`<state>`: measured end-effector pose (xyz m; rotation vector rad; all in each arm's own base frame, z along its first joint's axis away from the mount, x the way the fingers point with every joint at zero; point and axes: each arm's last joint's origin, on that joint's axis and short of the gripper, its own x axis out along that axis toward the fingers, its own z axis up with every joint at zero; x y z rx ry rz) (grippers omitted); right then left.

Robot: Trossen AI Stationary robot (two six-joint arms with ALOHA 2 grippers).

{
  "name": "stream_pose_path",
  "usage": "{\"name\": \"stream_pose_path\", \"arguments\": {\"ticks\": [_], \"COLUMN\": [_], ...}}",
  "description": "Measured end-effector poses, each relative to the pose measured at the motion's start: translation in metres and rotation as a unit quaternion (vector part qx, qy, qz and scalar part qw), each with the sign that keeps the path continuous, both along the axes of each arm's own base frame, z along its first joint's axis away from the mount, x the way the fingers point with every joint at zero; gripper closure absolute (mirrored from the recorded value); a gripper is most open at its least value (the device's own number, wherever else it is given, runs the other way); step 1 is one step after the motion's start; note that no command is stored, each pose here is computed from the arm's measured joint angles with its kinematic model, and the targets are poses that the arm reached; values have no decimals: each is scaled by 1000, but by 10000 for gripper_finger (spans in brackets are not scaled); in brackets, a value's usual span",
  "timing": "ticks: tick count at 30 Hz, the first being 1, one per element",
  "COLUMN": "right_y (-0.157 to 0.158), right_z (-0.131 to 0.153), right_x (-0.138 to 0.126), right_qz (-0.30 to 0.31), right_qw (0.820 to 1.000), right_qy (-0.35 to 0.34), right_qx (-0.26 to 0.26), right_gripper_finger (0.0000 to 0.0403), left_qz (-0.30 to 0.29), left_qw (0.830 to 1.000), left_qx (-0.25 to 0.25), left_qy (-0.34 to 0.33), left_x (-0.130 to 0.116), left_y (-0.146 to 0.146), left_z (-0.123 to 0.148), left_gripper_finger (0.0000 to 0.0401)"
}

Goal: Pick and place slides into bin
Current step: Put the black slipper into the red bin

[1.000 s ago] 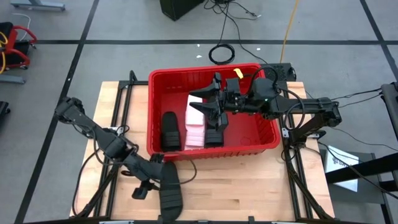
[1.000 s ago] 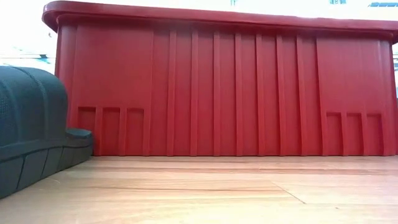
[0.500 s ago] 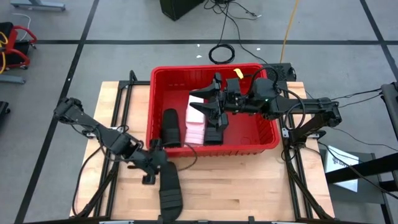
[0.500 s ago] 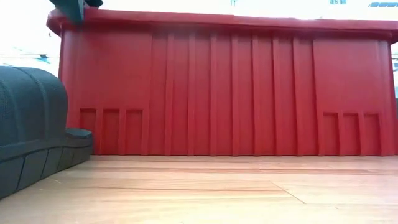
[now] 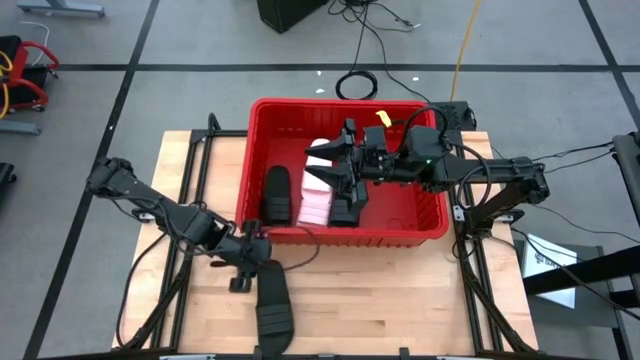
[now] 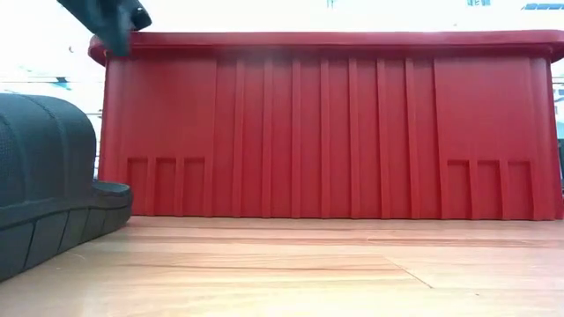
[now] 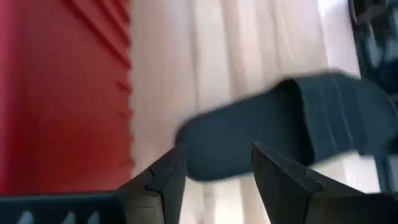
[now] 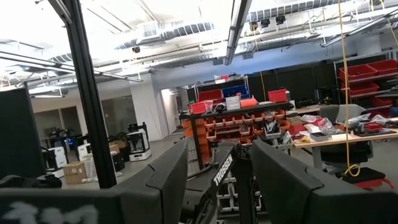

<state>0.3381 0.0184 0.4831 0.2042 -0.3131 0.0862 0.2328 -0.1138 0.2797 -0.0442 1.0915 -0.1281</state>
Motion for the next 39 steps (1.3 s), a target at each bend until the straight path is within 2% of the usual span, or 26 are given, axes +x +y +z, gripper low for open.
{"name": "stream_pose_path", "arguments": {"ticks": [5, 9, 11, 16, 24, 29, 33, 39], "right_y": [0, 0, 0, 0, 0, 0, 0, 0], "right_z": [0, 0, 0, 0, -1, -1, -3, -4], "right_x": [0, 0, 0, 0, 0, 0, 1, 1], "right_qz": [0, 0, 0, -1, 0, 2, 2, 4], "right_qw": [1000, 1000, 1000, 1000, 1000, 1000, 1000, 1000], "right_qy": [0, 0, 0, 1, 4, 7, 17, 21], "right_qx": [0, -1, -1, -2, 0, 5, 5, 11], "right_gripper_finger": [236, 236, 236, 236, 236, 236, 236, 236], "left_qz": [-44, -82, -93, -98, -110, -99, -85, -61], "left_qw": [998, 994, 992, 993, 984, 982, 977, 979], "left_qx": [-40, -76, -78, -69, -131, -157, -188, -192], "left_qy": [-11, -14, -20, -14, -47, -34, -52, -30], "left_x": [-2, -6, -8, -7, 7, 11, 13, 6], "left_y": [-13, -26, -31, -39, -51, -55, -57, -53], "left_z": [14, 17, 16, 3, -24, -45, -53, -72], "left_gripper_finger": [224, 224, 224, 224, 224, 224, 224, 224]}}
